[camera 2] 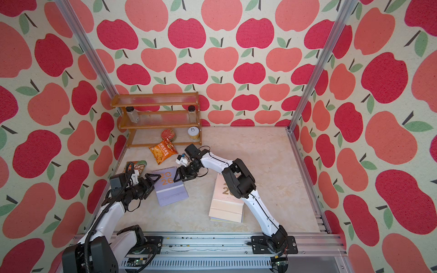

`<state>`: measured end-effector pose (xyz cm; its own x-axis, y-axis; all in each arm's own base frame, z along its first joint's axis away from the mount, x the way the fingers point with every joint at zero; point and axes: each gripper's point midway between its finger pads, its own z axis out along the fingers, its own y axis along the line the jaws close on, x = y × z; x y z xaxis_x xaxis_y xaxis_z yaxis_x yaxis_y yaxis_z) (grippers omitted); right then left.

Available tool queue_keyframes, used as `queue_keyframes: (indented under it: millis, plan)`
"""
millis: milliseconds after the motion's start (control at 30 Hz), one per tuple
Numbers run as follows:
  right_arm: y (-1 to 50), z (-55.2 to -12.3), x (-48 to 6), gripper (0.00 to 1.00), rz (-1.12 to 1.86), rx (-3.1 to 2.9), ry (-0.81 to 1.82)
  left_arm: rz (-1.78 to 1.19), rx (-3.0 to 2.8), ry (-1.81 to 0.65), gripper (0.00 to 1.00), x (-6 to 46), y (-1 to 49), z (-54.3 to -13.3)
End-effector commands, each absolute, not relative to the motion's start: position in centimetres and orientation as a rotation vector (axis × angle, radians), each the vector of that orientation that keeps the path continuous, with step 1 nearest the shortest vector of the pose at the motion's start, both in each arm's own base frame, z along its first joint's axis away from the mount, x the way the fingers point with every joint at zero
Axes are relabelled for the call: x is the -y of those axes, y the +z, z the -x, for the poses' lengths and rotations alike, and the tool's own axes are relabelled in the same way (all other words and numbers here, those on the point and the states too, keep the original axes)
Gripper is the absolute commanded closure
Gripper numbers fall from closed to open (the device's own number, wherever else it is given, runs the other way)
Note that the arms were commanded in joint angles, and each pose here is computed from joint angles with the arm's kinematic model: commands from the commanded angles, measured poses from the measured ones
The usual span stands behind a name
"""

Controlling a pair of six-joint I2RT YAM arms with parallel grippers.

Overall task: Stack the calendars
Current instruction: Pick up the calendar at the center of the board.

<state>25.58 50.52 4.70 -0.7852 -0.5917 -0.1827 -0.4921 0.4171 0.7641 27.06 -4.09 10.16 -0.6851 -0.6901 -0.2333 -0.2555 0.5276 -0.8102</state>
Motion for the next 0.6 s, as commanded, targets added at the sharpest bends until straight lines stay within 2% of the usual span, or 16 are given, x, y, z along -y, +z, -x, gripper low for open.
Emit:
queue_keyframes:
  millis: [0,167,300,333,467,567]
  plan:
    - [2.7,-25.0,-50.7,0.33,-0.993,2.524,-1.285,0.638,-2.196,-1.145,0.13,5.7,11.9,-26.9]
    - [2.6,-25.2,-50.5,0.33,-0.987,2.526,-1.284,0.623,-2.204,-1.161,0.1,6.1,11.7,-26.9]
    - [2.5,-25.3,-50.3,0.33,-0.985,2.53,-1.283,0.637,-2.224,-1.166,0.12,6.2,11.1,-26.9]
    - [2.5,-25.3,-50.2,0.33,-0.98,2.531,-1.283,0.636,-2.226,-1.165,0.15,6.2,11.0,-27.0]
    - [2.4,-25.4,-49.9,0.33,-0.971,2.536,-1.284,0.645,-2.232,-1.161,0.38,6.1,10.8,-27.0]
    - [2.4,-25.5,-49.8,0.33,-0.968,2.538,-1.285,0.652,-2.239,-1.152,0.59,6.1,10.7,-27.0]
